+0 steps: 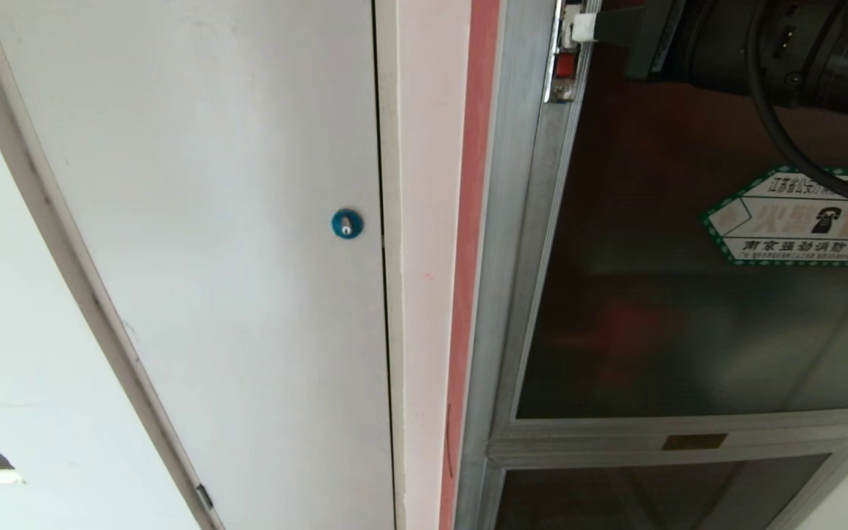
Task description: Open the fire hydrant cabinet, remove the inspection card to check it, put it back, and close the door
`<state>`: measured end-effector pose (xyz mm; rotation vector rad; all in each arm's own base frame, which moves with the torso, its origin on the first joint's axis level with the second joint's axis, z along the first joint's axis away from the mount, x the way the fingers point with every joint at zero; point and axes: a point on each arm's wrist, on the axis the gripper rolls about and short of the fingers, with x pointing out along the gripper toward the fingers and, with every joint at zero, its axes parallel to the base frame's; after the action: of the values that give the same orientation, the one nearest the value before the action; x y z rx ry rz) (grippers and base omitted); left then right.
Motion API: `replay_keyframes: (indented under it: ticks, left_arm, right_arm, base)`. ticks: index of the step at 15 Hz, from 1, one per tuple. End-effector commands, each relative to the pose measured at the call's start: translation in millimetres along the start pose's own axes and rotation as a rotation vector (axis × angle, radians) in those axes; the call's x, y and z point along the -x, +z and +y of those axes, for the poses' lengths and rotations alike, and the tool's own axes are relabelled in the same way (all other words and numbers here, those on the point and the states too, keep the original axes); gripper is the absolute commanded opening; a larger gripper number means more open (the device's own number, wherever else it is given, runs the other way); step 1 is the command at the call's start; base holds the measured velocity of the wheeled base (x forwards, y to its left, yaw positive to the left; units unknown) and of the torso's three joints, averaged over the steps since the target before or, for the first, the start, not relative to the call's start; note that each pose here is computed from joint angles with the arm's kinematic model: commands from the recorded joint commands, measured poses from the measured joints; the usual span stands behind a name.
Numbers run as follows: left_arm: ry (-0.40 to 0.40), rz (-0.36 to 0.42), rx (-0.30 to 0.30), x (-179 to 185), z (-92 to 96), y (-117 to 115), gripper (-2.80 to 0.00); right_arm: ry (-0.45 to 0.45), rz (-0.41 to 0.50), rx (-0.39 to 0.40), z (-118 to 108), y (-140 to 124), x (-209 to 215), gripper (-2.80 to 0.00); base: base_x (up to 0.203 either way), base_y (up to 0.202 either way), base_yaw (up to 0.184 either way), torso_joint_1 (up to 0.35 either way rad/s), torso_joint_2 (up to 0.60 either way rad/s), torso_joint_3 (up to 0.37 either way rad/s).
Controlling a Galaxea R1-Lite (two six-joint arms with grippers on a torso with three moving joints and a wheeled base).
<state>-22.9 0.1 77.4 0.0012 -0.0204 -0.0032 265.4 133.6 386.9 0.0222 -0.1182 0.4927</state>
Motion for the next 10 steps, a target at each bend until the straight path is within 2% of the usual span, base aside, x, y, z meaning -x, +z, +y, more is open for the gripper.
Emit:
replay_keyframes:
  ticks: [1,5,10]
  left_arm:
    - [0.000,0.012,0.000,-0.9,0.0,-3.1,-2.80]
    - [0.000,0.011,0.000,-0.9,0.0,-2.9,-2.80]
    - [0.000,0.011,0.000,-0.9,0.0,-2.9,-2.80]
  right_arm:
    - [0.002,0.018,0.009,1.2,-5.3,-5.7,-2.80]
    - [-0.021,0.044,0.010,3.5,-9.5,-7.8,-2.80]
    - [-0.059,0.058,0.061,3.8,-14.2,-13.7,-2.80]
  base:
    - [0.000,0.000,0.000,0.000,0.00,0.000]
    - [0.000,0.000,0.000,0.000,0.00,0.000]
    - [0.000,0.000,0.000,0.000,0.00,0.000]
